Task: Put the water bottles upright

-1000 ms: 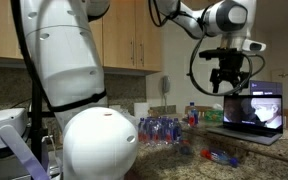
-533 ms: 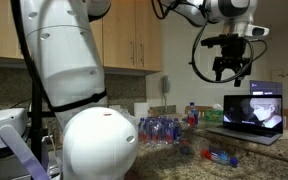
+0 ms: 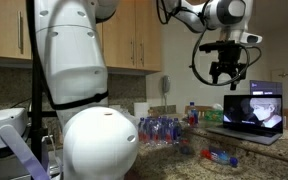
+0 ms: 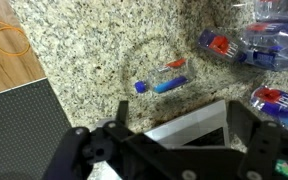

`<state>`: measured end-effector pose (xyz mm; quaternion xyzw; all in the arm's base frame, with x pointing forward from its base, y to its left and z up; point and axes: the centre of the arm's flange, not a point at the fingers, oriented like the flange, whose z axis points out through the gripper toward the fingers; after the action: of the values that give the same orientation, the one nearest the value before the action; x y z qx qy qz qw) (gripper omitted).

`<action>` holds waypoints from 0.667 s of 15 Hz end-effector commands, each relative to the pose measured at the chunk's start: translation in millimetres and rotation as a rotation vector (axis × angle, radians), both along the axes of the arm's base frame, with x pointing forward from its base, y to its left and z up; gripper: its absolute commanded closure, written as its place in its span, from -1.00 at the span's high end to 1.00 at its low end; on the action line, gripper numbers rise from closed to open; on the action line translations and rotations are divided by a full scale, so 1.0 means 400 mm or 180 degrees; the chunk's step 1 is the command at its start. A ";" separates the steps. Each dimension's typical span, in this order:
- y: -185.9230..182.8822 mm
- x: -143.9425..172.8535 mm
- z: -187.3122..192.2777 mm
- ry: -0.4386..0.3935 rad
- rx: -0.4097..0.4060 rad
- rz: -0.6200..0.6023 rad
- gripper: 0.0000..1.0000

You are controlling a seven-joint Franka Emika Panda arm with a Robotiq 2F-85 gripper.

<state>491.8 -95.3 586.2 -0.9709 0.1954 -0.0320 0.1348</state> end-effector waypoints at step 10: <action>0.104 0.207 -0.367 0.1356 0.0243 -0.0172 1.00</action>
<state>567.6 -51.0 462.4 -0.9542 0.2432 0.1309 0.1151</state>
